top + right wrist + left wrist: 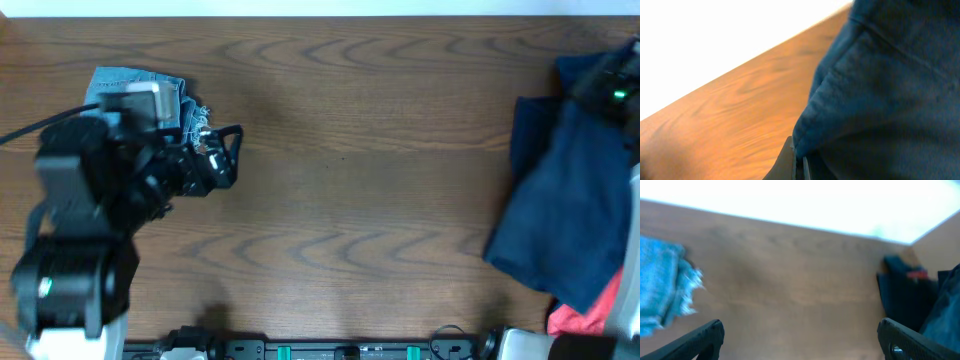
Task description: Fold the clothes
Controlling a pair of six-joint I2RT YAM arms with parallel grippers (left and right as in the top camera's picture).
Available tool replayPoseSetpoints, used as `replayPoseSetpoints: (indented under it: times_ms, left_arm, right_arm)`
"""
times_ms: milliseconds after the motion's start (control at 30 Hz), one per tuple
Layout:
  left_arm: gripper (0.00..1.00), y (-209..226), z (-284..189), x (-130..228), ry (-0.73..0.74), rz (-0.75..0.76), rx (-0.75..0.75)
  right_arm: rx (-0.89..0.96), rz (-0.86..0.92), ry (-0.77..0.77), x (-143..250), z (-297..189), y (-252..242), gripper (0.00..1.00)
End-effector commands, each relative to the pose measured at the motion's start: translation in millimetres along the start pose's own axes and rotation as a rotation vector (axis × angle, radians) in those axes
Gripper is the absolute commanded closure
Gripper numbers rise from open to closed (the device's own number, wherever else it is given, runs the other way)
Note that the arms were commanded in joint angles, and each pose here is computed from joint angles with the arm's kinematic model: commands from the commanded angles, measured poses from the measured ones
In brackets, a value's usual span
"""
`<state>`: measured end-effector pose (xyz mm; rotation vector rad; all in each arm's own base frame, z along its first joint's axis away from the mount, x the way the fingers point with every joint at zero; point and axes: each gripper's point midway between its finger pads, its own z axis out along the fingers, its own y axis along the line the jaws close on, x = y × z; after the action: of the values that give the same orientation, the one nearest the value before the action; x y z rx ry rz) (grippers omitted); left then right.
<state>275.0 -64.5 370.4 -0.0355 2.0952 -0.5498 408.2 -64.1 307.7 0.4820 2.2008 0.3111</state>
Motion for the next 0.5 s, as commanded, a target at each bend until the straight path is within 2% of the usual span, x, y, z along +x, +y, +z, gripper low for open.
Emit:
replayPoseSetpoints:
  times_ms: [0,167,200,267,300,367,467]
  left_arm:
    - [0.02,6,-36,-28,-0.152,0.006,-0.111]
    - [0.02,22,-63,-41,-0.254,0.010,-0.252]
    - [0.02,26,-65,-42,-0.263,0.008,-0.277]
    - [0.02,32,-67,-43,-0.271,0.005,-0.312]
    - [0.02,34,-68,-43,-0.273,0.004,-0.323]
    - [0.02,36,-68,-43,-0.274,0.011,-0.334]
    - [0.02,37,-65,-42,-0.261,0.012,-0.338]
  right_arm:
    - [-0.304,-0.207,0.042,32,-33,116,0.99]
    - [-0.490,-0.461,0.228,141,-40,232,0.90]
    - [-0.508,-0.521,0.277,170,-39,251,0.83]
    - [-0.514,-0.608,0.346,214,-34,273,0.52]
    - [-0.497,-0.644,0.365,231,-29,278,0.41]
    - [-0.452,-0.685,0.375,247,-19,281,0.33]
    - [-0.416,-0.673,0.359,240,-11,275,0.30]
